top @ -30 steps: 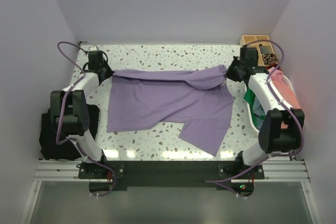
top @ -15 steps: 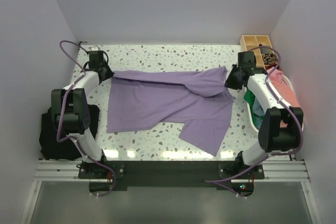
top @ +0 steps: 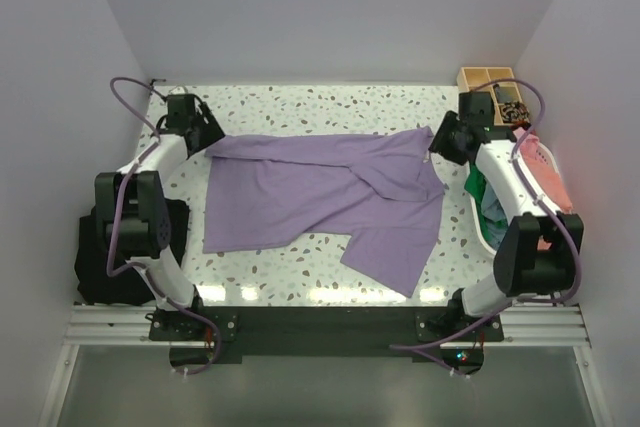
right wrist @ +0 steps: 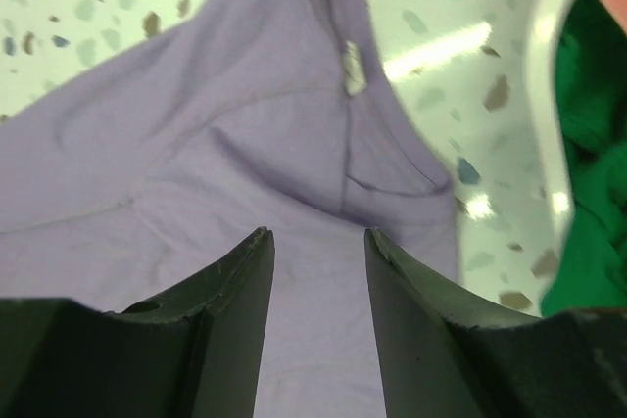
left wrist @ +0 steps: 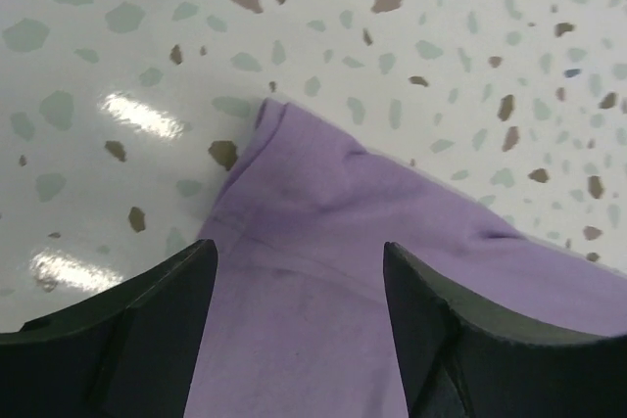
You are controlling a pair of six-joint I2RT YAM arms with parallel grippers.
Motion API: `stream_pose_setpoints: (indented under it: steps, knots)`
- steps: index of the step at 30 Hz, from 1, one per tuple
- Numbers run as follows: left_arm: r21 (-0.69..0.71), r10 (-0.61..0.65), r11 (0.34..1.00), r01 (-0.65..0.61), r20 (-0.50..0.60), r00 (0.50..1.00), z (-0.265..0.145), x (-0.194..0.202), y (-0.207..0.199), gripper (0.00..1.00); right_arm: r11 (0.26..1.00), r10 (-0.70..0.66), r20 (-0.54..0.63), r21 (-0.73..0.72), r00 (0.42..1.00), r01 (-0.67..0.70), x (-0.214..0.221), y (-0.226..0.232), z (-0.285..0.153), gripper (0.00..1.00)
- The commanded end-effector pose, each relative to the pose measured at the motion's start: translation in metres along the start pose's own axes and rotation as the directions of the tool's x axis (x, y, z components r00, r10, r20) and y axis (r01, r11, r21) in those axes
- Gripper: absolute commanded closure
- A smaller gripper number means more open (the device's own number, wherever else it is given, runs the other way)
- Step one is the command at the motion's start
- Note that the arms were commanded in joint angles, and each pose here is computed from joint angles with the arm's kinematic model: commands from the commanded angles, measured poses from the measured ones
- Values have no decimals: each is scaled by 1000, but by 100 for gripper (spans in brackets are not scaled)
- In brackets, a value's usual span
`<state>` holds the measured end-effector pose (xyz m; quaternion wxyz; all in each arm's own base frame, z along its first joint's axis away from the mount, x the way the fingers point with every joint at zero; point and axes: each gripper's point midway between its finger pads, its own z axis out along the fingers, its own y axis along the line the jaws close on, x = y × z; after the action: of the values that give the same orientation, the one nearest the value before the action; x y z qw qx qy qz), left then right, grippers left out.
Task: Fold and stack the t-shirts
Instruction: Fold the flattened tshirt in 1/3 of the way
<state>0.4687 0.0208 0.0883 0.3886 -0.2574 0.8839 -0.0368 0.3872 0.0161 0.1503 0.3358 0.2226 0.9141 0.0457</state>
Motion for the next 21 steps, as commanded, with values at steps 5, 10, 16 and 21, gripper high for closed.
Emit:
stream_pose_setpoints:
  steps: [5,10,16,21]
  knots:
    - [416,-48,908,42,5,999,6,-27,-96,33,961,38,-57,-270,998,-52,-24,74,74,55]
    - [491,-83,866,95,-47,995,24,-2,-108,35,946,32,-134,-316,990,-73,-13,90,113,56]
    - [424,-59,902,83,-69,996,49,11,-94,36,966,27,-187,-248,982,-74,8,75,143,56]
    - [356,-41,934,39,0,999,59,5,-78,36,997,37,-248,-62,968,-54,30,39,157,56]
